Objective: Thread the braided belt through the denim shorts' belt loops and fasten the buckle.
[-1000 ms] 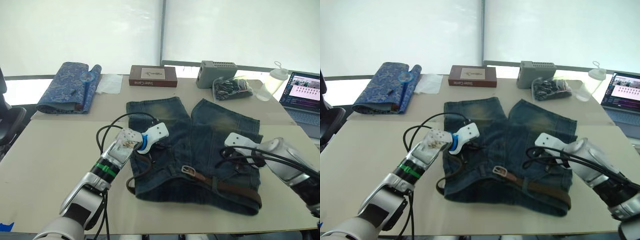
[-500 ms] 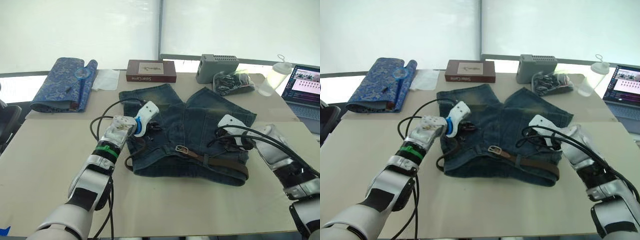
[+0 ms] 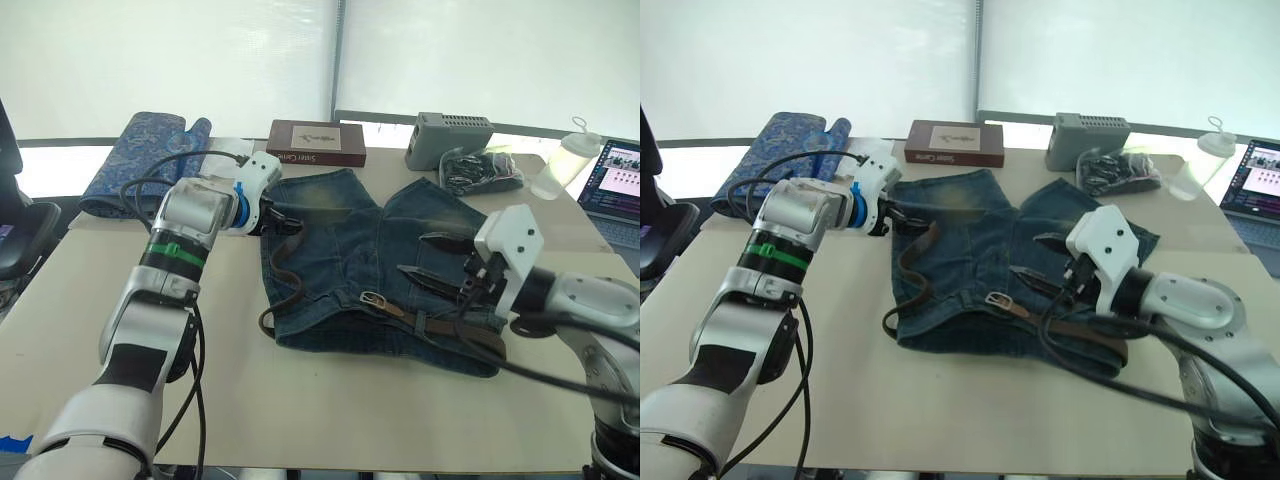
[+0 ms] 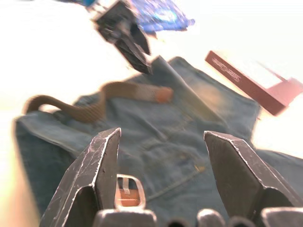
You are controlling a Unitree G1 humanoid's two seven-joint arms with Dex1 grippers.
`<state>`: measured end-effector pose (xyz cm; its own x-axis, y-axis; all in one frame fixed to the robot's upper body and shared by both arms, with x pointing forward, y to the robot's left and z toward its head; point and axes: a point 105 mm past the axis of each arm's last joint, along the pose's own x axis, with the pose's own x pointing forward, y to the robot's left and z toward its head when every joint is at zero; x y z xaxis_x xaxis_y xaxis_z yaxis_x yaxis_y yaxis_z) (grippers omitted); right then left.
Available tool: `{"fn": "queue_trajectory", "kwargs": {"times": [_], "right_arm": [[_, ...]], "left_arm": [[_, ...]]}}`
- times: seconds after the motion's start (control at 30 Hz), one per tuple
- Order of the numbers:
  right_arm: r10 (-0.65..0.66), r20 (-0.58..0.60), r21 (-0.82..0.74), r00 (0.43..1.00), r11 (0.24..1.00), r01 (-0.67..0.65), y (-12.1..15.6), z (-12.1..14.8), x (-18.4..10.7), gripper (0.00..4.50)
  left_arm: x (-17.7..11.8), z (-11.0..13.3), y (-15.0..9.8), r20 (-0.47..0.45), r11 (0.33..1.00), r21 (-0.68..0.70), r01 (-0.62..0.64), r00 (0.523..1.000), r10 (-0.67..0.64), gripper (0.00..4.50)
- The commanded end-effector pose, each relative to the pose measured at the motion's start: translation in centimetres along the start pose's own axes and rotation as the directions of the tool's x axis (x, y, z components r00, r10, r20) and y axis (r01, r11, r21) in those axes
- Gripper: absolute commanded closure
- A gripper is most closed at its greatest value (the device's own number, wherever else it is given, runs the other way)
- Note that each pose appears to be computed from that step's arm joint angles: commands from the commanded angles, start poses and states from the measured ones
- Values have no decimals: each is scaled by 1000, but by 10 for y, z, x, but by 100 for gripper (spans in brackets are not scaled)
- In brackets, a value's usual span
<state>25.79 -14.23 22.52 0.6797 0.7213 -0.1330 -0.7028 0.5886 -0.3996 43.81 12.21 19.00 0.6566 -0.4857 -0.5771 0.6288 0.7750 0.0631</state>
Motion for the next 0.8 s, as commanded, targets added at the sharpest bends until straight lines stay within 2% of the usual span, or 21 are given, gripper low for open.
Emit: {"fn": "queue_trajectory", "kwargs": {"times": [0.03, 0.17, 0.2, 0.27, 0.37, 0.43, 0.5, 0.57, 0.6, 0.63, 0.67, 0.7, 0.8], "right_arm": [[-57, 56, -43, 997, 997, 59, 2, 16, -11, 138], [-93, 66, -28, 994, 995, 95, 9, 17, -15, 138], [-97, 66, -25, 993, 995, 99, 10, 17, -15, 138], [-115, 60, -24, 992, 993, 116, 11, 17, -18, 138], [-137, 44, -17, 990, 990, 138, 13, 15, -22, 138], [-140, 47, 9, 989, 990, 139, 16, 13, -23, 138], [-119, 12, 16, 993, 993, 118, 20, 7, -20, 138], [-58, -34, 3, 998, 998, 58, 28, 1, -15, 138], [-31, -65, -15, 997, 999, 30, 32, -5, -10, 138], [-1, -100, -32, 995, 999, -2, 37, -11, -5, 138], [41, -144, -55, 989, 997, -49, 42, -19, 0, 138], [58, -178, -79, 982, 994, -73, 43, -27, 5, 138], [89, -209, -142, 974, 982, -120, 44, -40, 17, 138]], "left_arm": [[10, -2, 2, -41, 999, 30, -11, 999, 12, 3], [26, -7, -4, -66, 999, 48, -6, 998, 9, 3], [28, -9, -4, -71, 998, 58, -8, 997, 12, 26], [32, -13, -5, -69, 998, 61, -4, 998, 8, 85], [34, -12, -7, -52, 996, 83, 18, 999, -14, 233], [30, -6, -8, -10, 992, 116, 48, 999, -47, 330], [22, 7, -11, 76, 972, 213, 101, 990, -120, 426], [10, 18, -18, 155, 934, 327, 144, 967, -203, 439], [-1, 17, -24, 164, 879, 452, 151, 955, -248, 439], [-12, 14, -32, 169, 792, 596, 131, 944, -283, 439], [-25, 6, -43, 153, 663, 742, 104, 936, -318, 439], [-33, -3, -53, 128, 567, 818, 96, 930, -344, 439], [-46, -21, -69, 115, 403, 914, 47, 923, -368, 439]]}}
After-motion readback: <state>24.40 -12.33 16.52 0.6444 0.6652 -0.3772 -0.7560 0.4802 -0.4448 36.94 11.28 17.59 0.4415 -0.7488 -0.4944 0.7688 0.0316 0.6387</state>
